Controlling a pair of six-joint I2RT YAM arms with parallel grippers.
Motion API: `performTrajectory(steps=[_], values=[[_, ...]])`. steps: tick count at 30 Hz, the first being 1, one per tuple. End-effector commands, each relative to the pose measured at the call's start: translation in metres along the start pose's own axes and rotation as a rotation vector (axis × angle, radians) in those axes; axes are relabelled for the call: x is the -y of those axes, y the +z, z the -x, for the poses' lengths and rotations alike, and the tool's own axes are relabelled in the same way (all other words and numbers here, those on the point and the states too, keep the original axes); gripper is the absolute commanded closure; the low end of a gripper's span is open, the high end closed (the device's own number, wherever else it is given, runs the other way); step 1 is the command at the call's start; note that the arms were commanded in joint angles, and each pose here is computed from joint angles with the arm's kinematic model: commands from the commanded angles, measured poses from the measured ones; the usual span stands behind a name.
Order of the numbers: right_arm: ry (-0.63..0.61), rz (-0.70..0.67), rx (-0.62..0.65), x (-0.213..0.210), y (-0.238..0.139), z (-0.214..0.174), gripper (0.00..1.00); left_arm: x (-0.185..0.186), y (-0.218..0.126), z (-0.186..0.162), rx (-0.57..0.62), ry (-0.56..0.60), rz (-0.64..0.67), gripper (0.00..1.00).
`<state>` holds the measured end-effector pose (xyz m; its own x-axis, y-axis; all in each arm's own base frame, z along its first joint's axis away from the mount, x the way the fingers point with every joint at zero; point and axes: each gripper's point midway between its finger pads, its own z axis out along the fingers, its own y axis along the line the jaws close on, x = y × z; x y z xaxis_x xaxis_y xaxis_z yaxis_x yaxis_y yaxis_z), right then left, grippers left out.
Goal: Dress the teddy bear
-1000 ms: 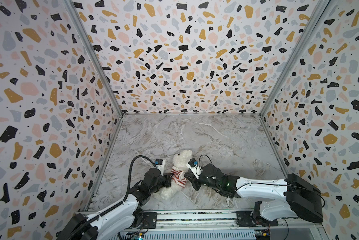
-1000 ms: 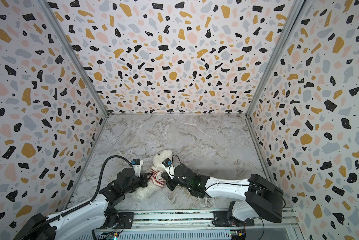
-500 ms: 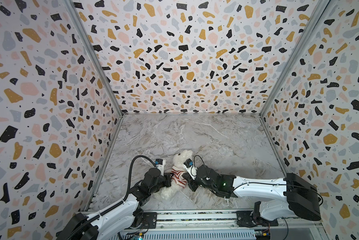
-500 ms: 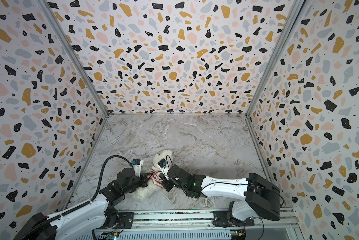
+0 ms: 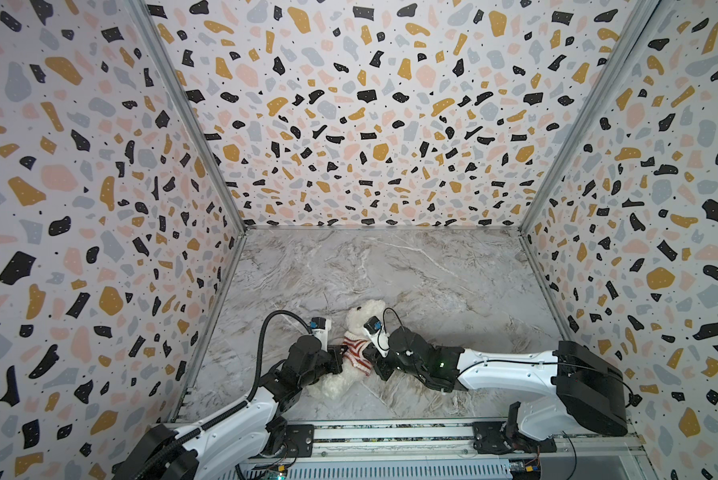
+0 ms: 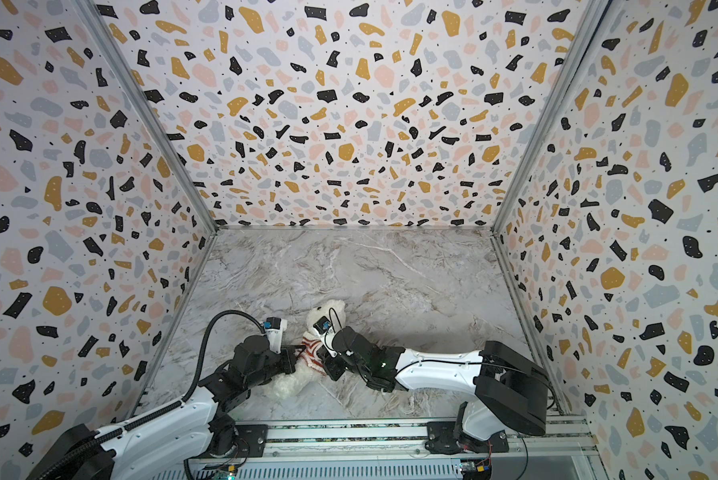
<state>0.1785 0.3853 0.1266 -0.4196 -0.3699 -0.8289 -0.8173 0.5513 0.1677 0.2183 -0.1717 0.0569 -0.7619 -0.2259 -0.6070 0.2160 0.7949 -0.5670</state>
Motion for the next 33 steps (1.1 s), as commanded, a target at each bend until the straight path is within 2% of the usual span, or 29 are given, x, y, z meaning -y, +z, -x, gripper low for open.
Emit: performTrajectory(steps=[1,6,9,11,16,23,26,29,33], values=[[-0.007,0.001,0.033,0.002,0.002,0.013,0.68,-0.033,-0.001,-0.034,-0.107,-0.01,0.114,1.0],[-0.013,0.001,0.021,0.002,0.009,0.011,0.6,-0.031,-0.001,-0.033,-0.103,-0.008,0.106,1.0],[-0.013,-0.009,0.008,0.004,0.013,0.009,0.59,-0.03,-0.001,-0.032,-0.1,-0.007,0.101,1.0],[-0.01,-0.02,0.002,0.007,0.016,0.008,0.63,-0.029,-0.002,-0.033,-0.097,-0.008,0.092,1.0],[-0.007,-0.04,-0.018,0.011,0.017,0.007,0.82,-0.026,-0.004,-0.03,-0.078,-0.011,0.075,1.0],[0.012,-0.081,-0.058,0.02,0.009,0.004,0.99,-0.025,-0.005,-0.026,-0.061,-0.016,0.073,1.0],[-0.011,-0.039,-0.025,0.013,-0.004,0.011,1.0,-0.027,-0.006,-0.024,-0.048,-0.017,0.087,1.0],[-0.049,0.061,0.049,-0.002,-0.02,0.017,1.0,-0.031,-0.006,-0.025,-0.05,-0.018,0.105,1.0],[-0.116,0.15,0.063,-0.013,-0.032,0.015,1.0,-0.033,-0.006,-0.025,-0.052,-0.015,0.118,1.0]])
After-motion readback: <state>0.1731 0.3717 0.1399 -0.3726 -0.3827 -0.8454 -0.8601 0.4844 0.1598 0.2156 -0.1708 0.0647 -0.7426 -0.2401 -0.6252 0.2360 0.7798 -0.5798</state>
